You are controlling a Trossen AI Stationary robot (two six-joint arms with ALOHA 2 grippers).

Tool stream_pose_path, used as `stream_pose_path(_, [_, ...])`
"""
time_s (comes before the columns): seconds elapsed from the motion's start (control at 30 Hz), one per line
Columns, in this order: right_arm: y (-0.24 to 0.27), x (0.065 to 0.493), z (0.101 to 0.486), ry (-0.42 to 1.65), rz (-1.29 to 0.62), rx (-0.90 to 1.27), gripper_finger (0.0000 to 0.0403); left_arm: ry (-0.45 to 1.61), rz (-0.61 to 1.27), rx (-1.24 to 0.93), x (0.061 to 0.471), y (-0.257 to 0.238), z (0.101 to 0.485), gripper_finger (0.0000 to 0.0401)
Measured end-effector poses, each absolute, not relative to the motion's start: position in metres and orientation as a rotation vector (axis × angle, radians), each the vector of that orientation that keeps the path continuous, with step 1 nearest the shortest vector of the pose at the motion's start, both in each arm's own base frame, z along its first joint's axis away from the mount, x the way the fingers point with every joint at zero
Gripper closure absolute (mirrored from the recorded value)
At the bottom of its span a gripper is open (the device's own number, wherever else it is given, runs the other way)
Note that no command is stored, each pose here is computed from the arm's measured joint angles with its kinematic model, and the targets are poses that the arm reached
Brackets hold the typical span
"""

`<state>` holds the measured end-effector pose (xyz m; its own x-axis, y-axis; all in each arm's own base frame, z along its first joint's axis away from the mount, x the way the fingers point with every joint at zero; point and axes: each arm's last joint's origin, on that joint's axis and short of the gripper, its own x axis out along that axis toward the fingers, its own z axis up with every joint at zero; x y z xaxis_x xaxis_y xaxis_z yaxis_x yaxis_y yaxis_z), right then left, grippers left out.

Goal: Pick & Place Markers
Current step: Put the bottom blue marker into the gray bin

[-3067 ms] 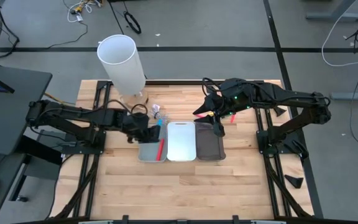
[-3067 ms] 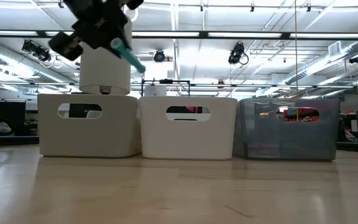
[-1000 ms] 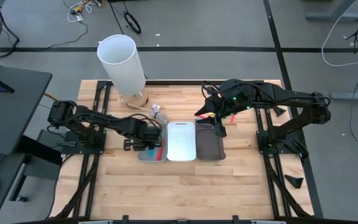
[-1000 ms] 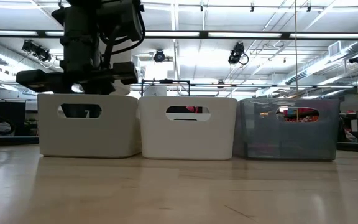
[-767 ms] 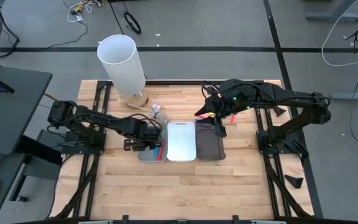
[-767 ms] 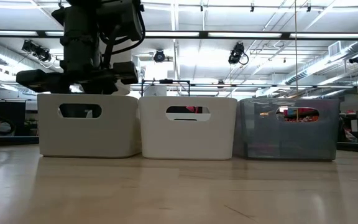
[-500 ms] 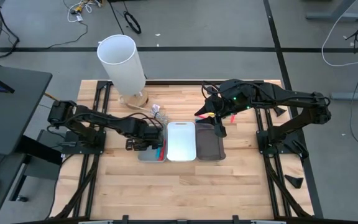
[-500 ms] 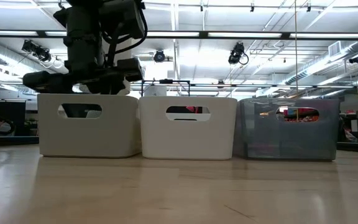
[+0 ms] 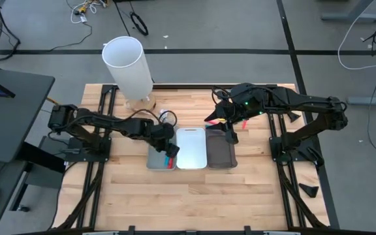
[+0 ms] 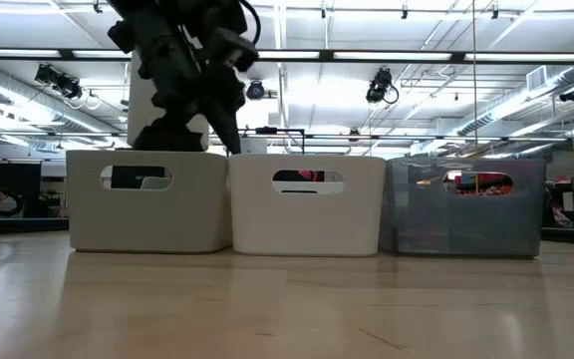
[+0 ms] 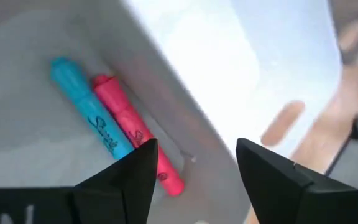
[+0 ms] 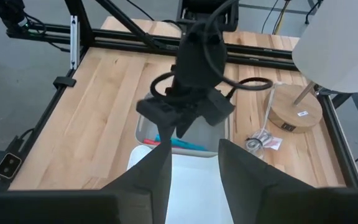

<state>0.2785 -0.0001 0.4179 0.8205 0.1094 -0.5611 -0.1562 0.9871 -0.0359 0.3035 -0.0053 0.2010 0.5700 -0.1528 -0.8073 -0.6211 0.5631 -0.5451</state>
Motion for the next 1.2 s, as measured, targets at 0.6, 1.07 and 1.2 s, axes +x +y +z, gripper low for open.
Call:
stream_pose_path(0.6, [0.000,0.279,0.418,0.593,0.116,0.001,0.0271,0.649,-0.121,-0.464,0.283,0.001,0.269,0.0188])
stream_pose_path(1.07, [0.000,0.281,0.419,0.579,0.088,0.094,0.0271,0.151,-0.152,-0.210,0.271,0.015,0.332,0.0188])
stream_pose_path(1.2, [0.000,0.281,0.420,0.575,0.082,0.112,0.0271,0.003,-0.153,-0.182,0.268,0.021,0.349,0.0188])
